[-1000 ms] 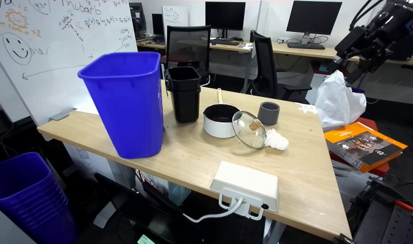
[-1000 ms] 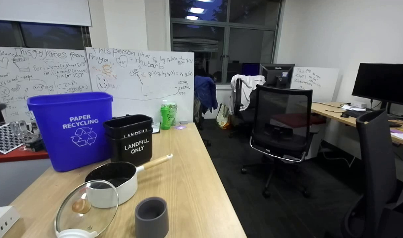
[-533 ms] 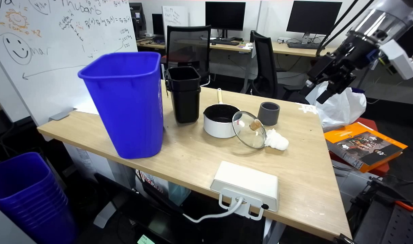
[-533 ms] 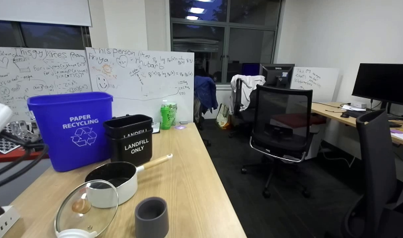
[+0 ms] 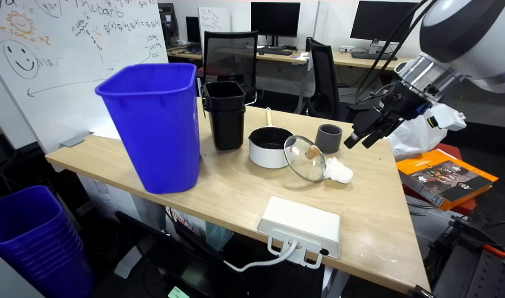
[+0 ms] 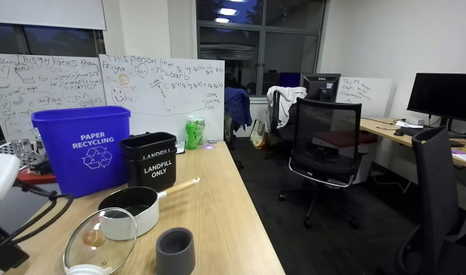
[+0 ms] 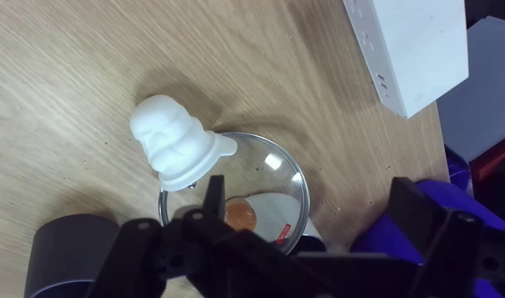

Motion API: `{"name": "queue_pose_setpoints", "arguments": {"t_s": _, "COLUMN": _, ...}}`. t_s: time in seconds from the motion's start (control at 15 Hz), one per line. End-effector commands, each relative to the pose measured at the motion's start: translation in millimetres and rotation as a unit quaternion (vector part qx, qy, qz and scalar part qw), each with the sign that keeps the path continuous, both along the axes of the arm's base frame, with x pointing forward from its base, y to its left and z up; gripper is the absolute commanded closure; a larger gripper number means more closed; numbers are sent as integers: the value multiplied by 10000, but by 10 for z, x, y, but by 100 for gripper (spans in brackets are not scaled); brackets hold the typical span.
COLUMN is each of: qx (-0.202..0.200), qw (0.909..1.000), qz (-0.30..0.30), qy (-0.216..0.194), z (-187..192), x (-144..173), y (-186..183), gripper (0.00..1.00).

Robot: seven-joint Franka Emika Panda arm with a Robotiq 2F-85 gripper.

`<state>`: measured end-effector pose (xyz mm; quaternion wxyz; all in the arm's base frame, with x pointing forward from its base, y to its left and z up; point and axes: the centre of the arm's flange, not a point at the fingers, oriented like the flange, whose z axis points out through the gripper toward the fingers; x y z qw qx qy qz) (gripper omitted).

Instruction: Pick the lid and put it on the pot

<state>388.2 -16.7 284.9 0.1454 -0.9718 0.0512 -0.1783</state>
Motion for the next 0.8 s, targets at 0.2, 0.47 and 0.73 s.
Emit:
{"name": "queue_pose_setpoints", "arguments": {"t_s": 0.2, "qx": -22, "qw": 10000, "qz": -14, "qy": -37, "z": 10, "x": 10, "y": -30, "gripper": 0}}
{"name": "queue_pose_setpoints", "arguments": {"t_s": 0.47, "qx": -111, "qw": 9999, "qz": 27, "qy": -115, "z": -8, "x": 7, "y": -43, "gripper": 0}}
{"name": "queue_pose_setpoints", "arguments": {"t_s": 0.73, "qx": -219, "qw": 9992, "qz": 241, "qy": -231, "z": -67, "x": 28, "y": -34, "gripper": 0}}
